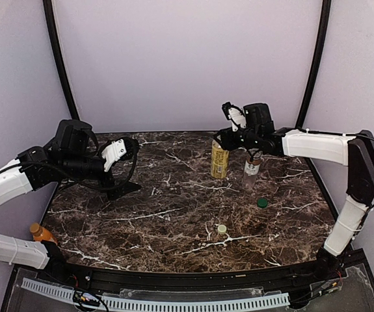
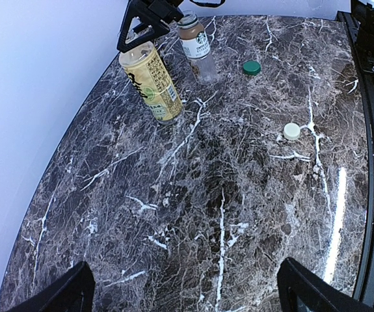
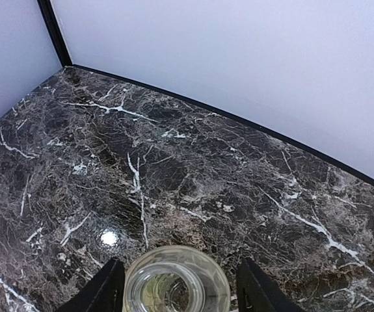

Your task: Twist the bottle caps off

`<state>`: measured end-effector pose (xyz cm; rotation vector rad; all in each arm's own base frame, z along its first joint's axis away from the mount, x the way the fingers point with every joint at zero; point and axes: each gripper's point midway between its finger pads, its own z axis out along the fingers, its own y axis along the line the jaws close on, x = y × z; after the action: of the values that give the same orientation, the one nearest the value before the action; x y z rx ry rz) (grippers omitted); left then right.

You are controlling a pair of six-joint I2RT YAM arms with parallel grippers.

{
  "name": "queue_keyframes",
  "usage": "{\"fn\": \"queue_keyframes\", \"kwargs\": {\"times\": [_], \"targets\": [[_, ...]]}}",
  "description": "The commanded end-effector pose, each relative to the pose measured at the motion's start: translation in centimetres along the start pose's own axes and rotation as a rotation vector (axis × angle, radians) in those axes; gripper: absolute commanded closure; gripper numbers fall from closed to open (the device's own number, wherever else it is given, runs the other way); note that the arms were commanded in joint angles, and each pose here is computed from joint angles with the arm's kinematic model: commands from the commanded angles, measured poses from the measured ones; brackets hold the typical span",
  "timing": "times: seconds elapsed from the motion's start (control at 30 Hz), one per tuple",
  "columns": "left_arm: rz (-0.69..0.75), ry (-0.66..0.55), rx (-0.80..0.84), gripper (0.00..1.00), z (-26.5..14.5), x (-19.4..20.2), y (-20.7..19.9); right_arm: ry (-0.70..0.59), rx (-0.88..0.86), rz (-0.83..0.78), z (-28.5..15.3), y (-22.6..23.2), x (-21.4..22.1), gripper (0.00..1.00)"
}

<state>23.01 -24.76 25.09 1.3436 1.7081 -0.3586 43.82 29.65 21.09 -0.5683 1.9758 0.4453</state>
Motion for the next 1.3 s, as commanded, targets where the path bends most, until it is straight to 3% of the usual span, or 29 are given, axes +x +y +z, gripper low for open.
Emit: {"fn": "queue_keyframes", "kwargs": {"times": [0.0, 0.03, 0.07, 0.1, 0.4, 0.53, 0.67, 0.73, 0.83, 0.97, 1.27], "targets": [[0.005, 0.004, -0.005, 0.01, 0.2, 0.3, 0.1, -0.01, -0.022, 0.0, -0.6, 0.3, -0.7, 0.29], [0.004, 0.005, -0.006, 0.01, 0.2, 0.3, 0.1, -0.01, -0.018, -0.003, -0.7, 0.2, -0.9, 0.2], [0.003, 0.005, -0.007, 0.01, 0.1, 0.3, 0.2, -0.014, -0.016, -0.008, -0.9, 0.2, -1.2, 0.06], [0.002, 0.007, -0.006, 0.01, 0.1, 0.4, 0.1, -0.019, -0.017, -0.014, -1.0, 0.2, -1.5, 0.02], [0.049, 0.072, -0.039, 0.01, -0.2, 1.8, 0.6, -0.079, -0.054, -0.062, -3.6, 1.2, -5.6, 0.01], [0.235, 0.319, 0.02, 0.01, -1.1, 7.0, 0.0, -0.139, -0.097, -0.079, -6.2, 2.2, -8.5, 0.01], [0.369, 0.789, 0.114, 0.01, -3.9, 14.2, 0.8, -0.191, -0.155, -0.083, -8.6, 3.6, -10.4, 0.02], [0.285, 1.007, 0.209, 0.06, -6.3, 16.4, 0.9, -0.208, -0.17, -0.088, -9.5, 4.3, -10.8, 0.01], [0.002, 1.142, 0.351, 0.1, -8.7, 17.2, 0.2, -0.215, -0.19, -0.097, -10.2, 5.4, -10.8, 0.02], [-0.187, 1.269, 0.226, 0.08, -12.3, 18.8, 2.0, -0.208, -0.22, -0.116, -10.6, 7.1, -10.5, 0.01], [-0.592, 1.234, 0.035, 0.06, -19.5, 24.0, 1.2, -0.191, -0.259, -0.147, -11.9, 10.2, -10.2, 0.01]]}}
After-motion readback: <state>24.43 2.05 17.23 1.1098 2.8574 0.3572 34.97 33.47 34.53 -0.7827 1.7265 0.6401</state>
